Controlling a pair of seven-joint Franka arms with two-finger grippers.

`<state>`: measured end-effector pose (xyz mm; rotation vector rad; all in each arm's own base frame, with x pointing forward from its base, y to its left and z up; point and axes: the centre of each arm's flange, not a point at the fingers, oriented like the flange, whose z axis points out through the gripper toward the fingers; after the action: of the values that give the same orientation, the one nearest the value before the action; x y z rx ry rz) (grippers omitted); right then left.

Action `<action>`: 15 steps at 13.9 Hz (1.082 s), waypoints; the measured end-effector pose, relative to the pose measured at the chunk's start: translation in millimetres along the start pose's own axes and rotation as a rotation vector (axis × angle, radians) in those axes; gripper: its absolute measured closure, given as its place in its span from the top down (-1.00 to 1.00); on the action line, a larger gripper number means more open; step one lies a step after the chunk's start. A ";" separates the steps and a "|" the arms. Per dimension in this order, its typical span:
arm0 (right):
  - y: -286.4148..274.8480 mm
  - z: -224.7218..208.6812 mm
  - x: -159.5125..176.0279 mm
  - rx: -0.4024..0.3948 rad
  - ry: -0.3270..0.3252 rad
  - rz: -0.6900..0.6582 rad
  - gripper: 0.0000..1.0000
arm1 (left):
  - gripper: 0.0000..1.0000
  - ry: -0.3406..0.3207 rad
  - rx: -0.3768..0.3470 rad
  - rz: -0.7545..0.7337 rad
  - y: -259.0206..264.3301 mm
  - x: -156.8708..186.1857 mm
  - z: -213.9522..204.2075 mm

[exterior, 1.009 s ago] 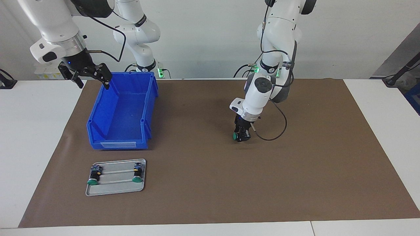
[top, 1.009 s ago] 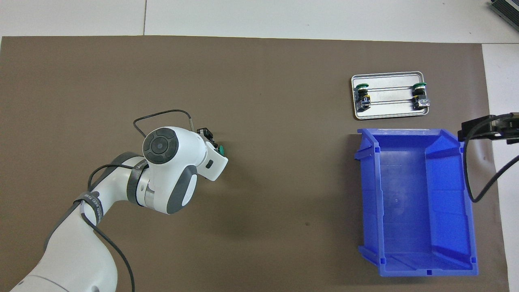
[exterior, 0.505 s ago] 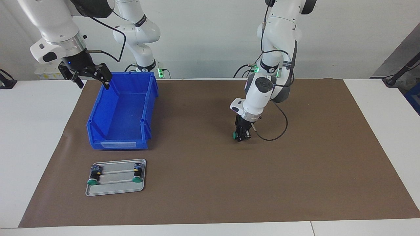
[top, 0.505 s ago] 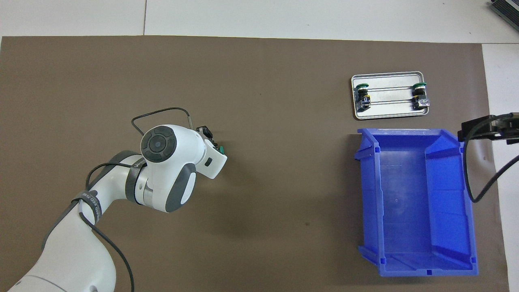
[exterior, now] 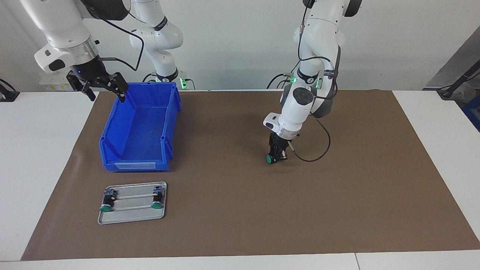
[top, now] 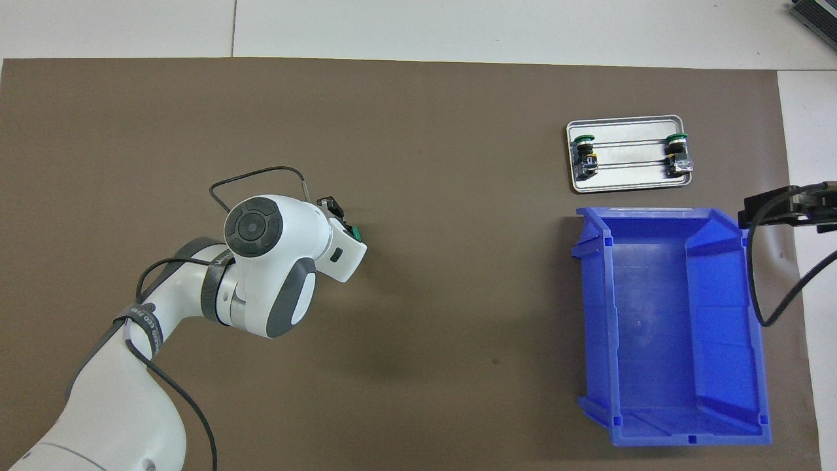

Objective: Place and press button with both arms

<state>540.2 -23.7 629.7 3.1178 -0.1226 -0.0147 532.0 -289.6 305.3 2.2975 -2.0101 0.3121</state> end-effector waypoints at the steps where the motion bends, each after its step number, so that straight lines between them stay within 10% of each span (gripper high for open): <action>1: 0.0 0.0 0.0 0.000 0.000 0.000 1.00 | -0.30 0.000 0.000 0.000 0.0 0.0 0.1; 7: 0.0 0.0 0.0 0.000 0.000 0.000 1.00 | -0.02 -0.012 -0.019 0.001 6.4 -3.2 9.4; 15: 0.0 0.1 0.0 0.000 0.000 0.000 1.00 | -0.33 -0.012 -0.020 0.004 10.0 -3.1 10.0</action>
<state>540.2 -23.7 629.7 3.1178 -0.1227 -0.0149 522.8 -289.9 294.1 2.2893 -2.0145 0.2785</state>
